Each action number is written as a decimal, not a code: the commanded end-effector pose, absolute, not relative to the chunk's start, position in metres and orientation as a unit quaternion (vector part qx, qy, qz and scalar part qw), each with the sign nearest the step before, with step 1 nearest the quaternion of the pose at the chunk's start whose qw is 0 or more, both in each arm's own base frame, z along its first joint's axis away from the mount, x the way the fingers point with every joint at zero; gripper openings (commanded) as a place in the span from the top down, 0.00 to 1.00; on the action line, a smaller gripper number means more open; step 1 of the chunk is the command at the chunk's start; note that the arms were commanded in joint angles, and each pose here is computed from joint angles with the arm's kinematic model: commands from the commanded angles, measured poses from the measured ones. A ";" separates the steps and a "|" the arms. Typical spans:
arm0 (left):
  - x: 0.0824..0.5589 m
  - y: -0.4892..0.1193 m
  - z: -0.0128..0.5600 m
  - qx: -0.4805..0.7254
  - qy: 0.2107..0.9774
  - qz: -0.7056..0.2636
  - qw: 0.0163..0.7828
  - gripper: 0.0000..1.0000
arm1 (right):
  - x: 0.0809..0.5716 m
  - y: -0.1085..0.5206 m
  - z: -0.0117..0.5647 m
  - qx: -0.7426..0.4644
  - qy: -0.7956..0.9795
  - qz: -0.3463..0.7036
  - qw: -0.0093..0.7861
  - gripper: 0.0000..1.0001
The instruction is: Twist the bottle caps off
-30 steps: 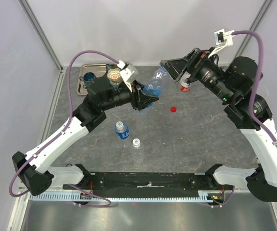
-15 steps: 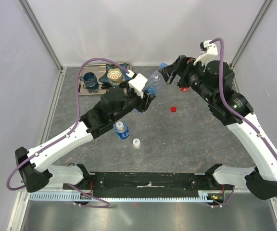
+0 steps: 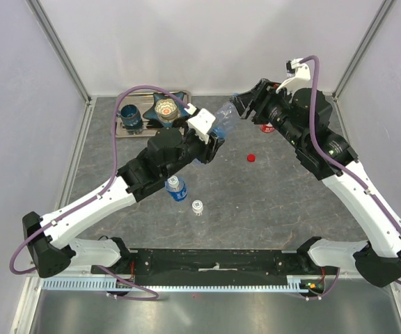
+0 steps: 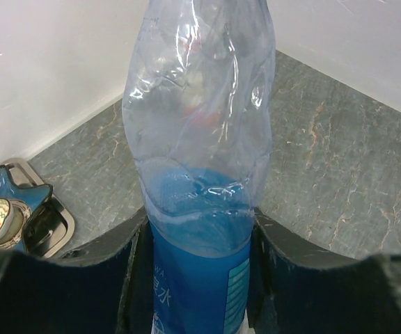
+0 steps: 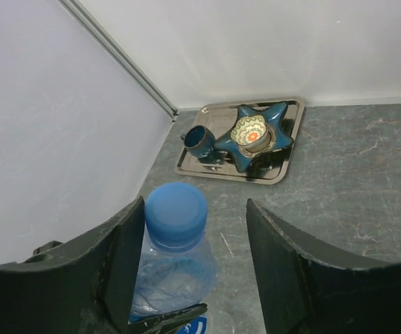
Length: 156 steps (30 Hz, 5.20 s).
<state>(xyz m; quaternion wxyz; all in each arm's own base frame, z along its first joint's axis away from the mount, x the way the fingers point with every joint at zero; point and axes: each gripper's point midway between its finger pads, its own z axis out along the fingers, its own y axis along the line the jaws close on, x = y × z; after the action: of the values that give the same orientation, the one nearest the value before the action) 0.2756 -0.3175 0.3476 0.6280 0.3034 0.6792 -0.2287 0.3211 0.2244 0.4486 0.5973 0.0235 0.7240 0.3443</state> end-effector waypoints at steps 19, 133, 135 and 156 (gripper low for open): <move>0.273 -0.318 0.354 0.310 0.666 -0.228 0.639 0.49 | 0.321 0.227 0.445 0.017 0.713 0.350 0.607 1.00; 0.192 -0.247 0.391 0.328 0.563 -0.446 0.613 0.53 | 0.375 0.072 0.028 0.219 0.921 -0.003 0.323 0.40; 0.192 -0.247 0.390 0.326 0.565 -0.446 0.613 0.53 | 0.376 0.073 0.037 0.223 0.917 0.004 0.331 0.36; 0.234 -0.288 0.365 0.336 0.627 -0.458 0.534 0.53 | 0.262 0.217 0.446 -0.064 0.649 0.445 0.614 0.02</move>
<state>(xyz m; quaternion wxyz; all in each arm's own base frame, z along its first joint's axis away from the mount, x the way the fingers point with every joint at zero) 0.2310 -0.2774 0.3492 0.5418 0.3219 0.6323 -0.4506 0.2780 0.1701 0.4373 0.6504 0.0376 0.6685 0.3587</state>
